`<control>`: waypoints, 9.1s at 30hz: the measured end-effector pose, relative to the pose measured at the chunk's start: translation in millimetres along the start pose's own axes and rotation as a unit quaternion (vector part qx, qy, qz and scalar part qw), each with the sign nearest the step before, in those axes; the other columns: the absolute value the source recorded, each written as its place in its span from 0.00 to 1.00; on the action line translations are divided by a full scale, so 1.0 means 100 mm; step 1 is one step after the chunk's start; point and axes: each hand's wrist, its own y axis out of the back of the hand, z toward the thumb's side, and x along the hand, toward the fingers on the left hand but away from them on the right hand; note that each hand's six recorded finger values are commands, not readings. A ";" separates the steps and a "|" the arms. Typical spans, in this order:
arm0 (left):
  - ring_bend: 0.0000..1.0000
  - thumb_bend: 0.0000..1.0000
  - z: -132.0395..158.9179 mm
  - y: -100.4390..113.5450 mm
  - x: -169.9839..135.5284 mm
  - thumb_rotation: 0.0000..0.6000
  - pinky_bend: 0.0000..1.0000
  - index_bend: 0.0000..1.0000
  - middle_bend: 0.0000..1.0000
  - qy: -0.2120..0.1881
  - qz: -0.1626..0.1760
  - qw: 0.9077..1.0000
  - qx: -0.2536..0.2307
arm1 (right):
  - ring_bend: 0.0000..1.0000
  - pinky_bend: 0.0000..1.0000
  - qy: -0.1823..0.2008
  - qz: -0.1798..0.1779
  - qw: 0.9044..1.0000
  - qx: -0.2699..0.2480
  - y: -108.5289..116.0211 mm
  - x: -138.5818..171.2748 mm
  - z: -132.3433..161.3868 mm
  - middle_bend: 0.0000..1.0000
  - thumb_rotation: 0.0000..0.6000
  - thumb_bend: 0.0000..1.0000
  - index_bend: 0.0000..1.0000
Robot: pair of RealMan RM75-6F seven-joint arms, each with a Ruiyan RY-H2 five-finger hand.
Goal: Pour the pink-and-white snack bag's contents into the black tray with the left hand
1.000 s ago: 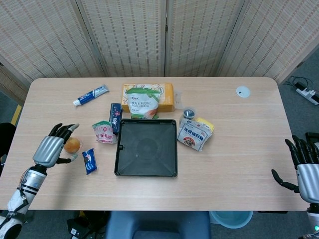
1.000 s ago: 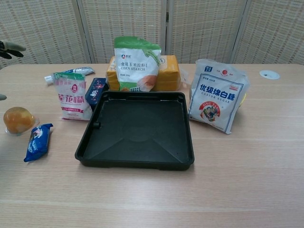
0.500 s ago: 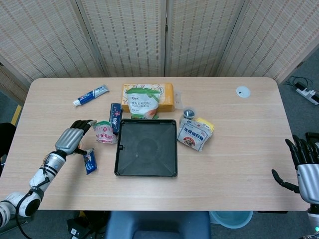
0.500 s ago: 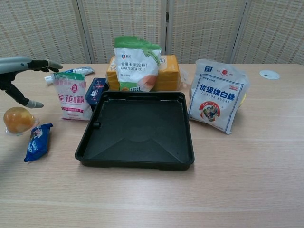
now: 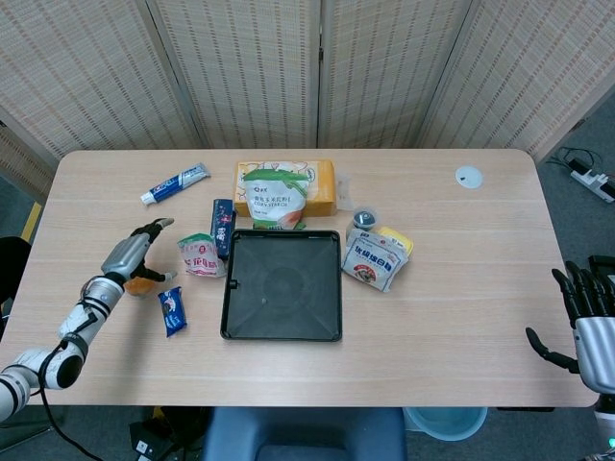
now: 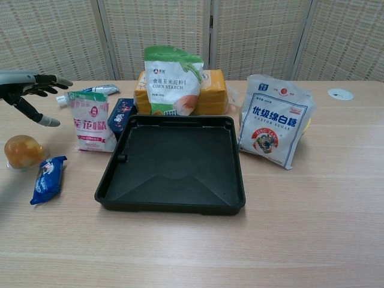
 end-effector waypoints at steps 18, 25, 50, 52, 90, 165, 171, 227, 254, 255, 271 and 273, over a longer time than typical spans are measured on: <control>0.13 0.25 0.04 -0.41 0.28 1.00 0.02 0.04 0.13 -0.006 -0.043 0.998 -0.056 | 0.05 0.00 0.002 0.000 1.000 0.002 0.00 -0.01 0.03 0.05 0.68 0.34 0.00; 0.16 0.25 0.10 -0.53 0.35 1.00 0.03 0.10 0.18 -0.011 -0.043 0.998 -0.053 | 0.05 0.00 -0.002 0.003 1.000 0.002 -0.02 -0.01 0.02 0.05 0.68 0.34 0.00; 0.23 0.25 0.03 -0.61 0.43 1.00 0.07 0.22 0.26 -0.009 -0.007 0.998 -0.054 | 0.05 0.00 -0.006 0.006 1.000 0.003 -0.03 0.00 -0.01 0.05 0.69 0.34 0.00; 0.22 0.25 0.00 -0.57 0.43 1.00 0.07 0.22 0.26 -0.005 -0.007 0.998 -0.055 | 0.05 0.00 -0.007 0.006 1.000 0.003 -0.03 -0.01 0.00 0.05 0.69 0.34 0.00; 0.40 0.25 0.07 -0.77 0.48 1.00 0.17 0.47 0.48 -0.025 0.007 0.997 -0.077 | 0.05 0.00 -0.012 0.007 1.000 0.004 -0.03 0.01 -0.02 0.05 0.69 0.34 0.00; 0.59 0.39 1.61 -0.40 0.11 1.00 0.70 0.59 0.64 -0.166 0.137 0.849 0.482 | 0.04 0.00 0.033 0.000 0.999 0.001 -0.01 -0.19 0.16 0.05 0.69 0.34 0.00; 0.59 0.39 1.61 -0.51 0.10 1.00 0.70 0.59 0.64 -0.147 0.156 0.828 0.518 | 0.03 0.00 0.032 -0.001 0.999 0.002 0.00 -0.19 0.16 0.05 0.69 0.34 0.00; 0.59 0.40 1.76 -1.03 0.13 1.00 0.70 0.57 0.64 -0.067 0.168 0.689 0.702 | 0.02 0.00 0.017 -0.001 1.000 -0.003 -0.02 -0.15 0.06 0.05 0.69 0.34 0.00; 0.57 0.41 1.61 -0.52 0.10 1.00 0.71 0.57 0.64 -0.140 0.080 0.969 0.190 | 0.02 0.00 0.011 -0.001 1.000 -0.006 -0.04 -0.14 0.04 0.05 0.69 0.34 0.00; 0.57 0.41 1.58 -0.50 0.09 1.00 0.71 0.57 0.64 -0.139 0.074 0.973 0.168 | 0.02 0.00 0.012 -0.001 1.000 -0.006 -0.04 -0.14 0.04 0.05 0.69 0.34 0.00; 0.54 0.39 0.81 -0.24 0.10 1.00 0.71 0.56 0.64 -0.104 0.027 0.994 0.014 | 0.02 0.00 0.018 -0.004 1.000 -0.005 -0.02 -0.13 0.09 0.05 0.69 0.34 0.00; 0.53 0.39 0.69 -0.23 0.13 1.00 0.71 0.55 0.64 -0.095 0.027 0.995 0.023 | 0.02 0.00 0.018 -0.004 1.000 -0.005 -0.02 -0.13 0.09 0.05 0.69 0.34 0.00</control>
